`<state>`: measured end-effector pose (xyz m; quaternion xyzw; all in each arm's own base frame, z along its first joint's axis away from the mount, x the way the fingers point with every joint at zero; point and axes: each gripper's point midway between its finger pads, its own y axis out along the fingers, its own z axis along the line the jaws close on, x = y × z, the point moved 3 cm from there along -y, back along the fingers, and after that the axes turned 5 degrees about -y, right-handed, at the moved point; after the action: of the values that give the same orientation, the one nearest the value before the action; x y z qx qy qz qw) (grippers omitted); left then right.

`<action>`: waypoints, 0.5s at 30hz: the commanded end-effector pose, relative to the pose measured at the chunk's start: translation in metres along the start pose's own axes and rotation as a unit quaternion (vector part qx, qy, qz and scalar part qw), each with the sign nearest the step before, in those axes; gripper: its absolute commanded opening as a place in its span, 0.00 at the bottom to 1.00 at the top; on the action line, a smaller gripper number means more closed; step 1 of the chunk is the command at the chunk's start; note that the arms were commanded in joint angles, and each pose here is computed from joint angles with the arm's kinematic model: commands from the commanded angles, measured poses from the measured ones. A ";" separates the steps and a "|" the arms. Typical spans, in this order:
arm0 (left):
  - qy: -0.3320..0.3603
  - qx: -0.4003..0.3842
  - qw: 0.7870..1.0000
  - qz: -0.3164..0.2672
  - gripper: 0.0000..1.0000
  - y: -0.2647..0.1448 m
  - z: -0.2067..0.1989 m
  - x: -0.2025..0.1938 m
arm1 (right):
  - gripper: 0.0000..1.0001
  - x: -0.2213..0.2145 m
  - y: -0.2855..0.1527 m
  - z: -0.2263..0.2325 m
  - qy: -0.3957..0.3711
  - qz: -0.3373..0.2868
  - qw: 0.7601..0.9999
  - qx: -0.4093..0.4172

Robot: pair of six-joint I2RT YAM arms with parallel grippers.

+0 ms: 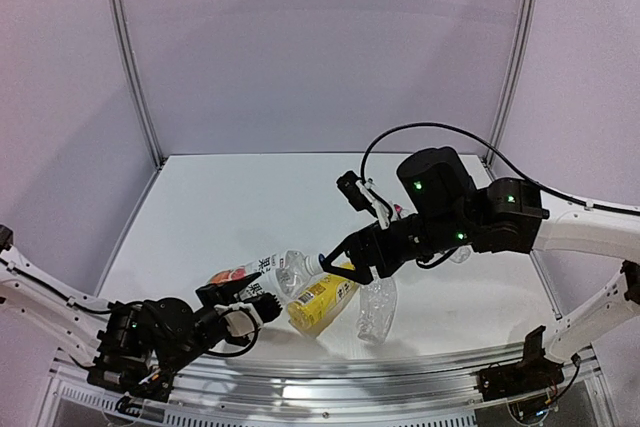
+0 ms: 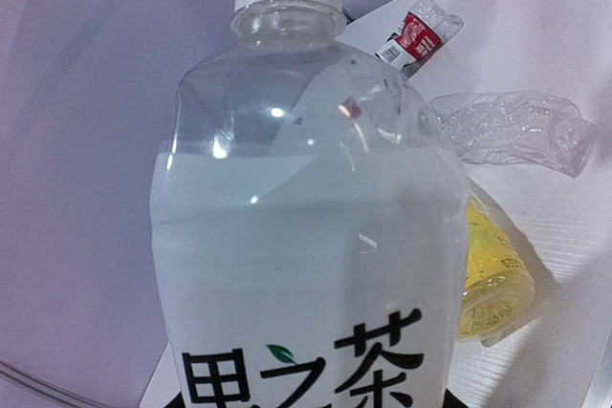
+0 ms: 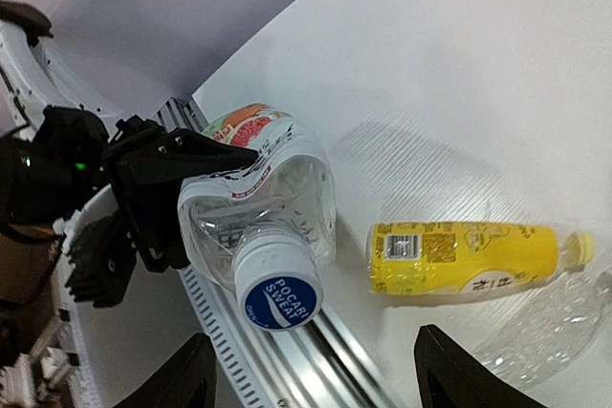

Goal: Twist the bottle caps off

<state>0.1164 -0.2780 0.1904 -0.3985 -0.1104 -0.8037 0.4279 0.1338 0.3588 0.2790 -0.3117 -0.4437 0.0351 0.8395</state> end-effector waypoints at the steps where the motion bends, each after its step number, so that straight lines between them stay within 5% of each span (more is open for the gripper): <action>1: -0.002 0.013 1.000 -0.007 0.00 0.001 0.003 0.010 | 0.69 0.003 0.001 0.008 0.088 0.020 0.995 0.045; 15: -0.004 0.008 1.000 -0.011 0.00 0.000 0.003 0.011 | 0.52 0.000 0.029 0.021 0.113 0.066 0.985 0.117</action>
<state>0.1155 -0.2788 0.1868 -0.3891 -0.1035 -0.8063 0.4333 0.1248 0.3844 0.2593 -0.2683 -0.3206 0.0989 0.9030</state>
